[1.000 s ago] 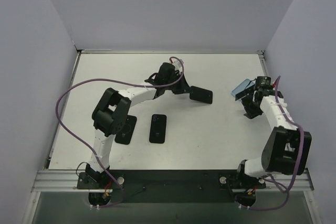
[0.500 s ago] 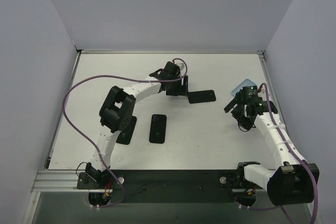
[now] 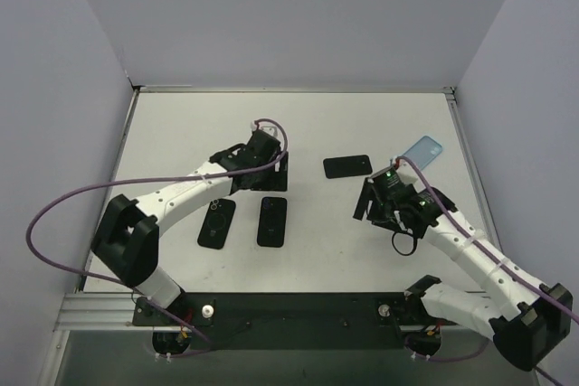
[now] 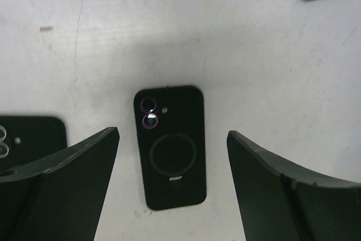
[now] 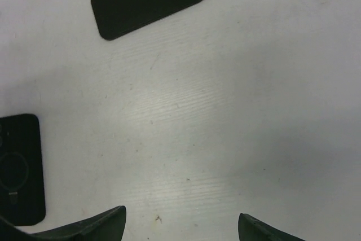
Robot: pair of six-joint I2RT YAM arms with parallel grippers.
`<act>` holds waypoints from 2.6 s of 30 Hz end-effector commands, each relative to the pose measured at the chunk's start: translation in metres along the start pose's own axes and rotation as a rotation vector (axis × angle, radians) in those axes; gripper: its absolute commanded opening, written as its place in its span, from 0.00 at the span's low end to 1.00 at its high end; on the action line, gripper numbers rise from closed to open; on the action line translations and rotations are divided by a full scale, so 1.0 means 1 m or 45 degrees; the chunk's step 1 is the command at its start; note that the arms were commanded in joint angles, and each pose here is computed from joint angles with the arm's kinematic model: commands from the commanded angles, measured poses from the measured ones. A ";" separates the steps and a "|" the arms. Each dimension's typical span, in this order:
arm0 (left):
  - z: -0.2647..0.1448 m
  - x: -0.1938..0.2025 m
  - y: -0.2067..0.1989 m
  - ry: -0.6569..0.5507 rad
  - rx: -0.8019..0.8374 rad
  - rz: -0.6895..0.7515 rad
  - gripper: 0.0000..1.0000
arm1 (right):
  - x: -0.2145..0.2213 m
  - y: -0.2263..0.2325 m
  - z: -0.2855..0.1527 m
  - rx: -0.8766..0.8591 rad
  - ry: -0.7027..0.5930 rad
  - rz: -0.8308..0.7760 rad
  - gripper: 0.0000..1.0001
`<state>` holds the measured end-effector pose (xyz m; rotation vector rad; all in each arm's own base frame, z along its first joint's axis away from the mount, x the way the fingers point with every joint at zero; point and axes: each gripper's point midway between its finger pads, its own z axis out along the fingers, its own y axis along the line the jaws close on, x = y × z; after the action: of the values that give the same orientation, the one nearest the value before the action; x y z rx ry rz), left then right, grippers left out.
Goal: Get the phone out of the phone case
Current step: Pick up the phone at the center of the board, then adjust the phone.
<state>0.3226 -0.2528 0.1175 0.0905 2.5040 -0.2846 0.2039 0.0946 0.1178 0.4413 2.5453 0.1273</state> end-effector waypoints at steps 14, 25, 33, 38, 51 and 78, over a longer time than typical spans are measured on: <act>0.009 0.114 -0.002 0.273 -0.073 0.094 0.97 | 0.016 0.061 0.013 0.044 0.069 -0.296 0.74; 0.040 0.136 0.002 0.373 -0.145 0.113 0.97 | 0.017 0.047 0.015 0.068 0.085 -0.309 0.74; 0.040 0.140 0.002 0.380 -0.139 0.081 0.74 | 0.018 0.047 0.014 0.049 0.102 -0.299 0.74; 0.015 0.131 -0.039 0.343 0.167 0.029 0.63 | 0.035 0.031 0.029 0.026 0.277 -0.148 0.79; -0.045 0.113 -0.105 0.360 0.745 -0.159 0.47 | 0.052 0.087 0.026 -0.493 0.466 0.251 0.78; -0.066 0.104 -0.117 0.372 0.827 -0.124 0.73 | 0.047 0.164 0.020 -0.844 0.497 0.217 0.00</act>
<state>0.1767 -0.3340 0.0855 0.2281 2.7295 -1.0563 0.2130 0.2555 0.0759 0.4158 2.7228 1.0530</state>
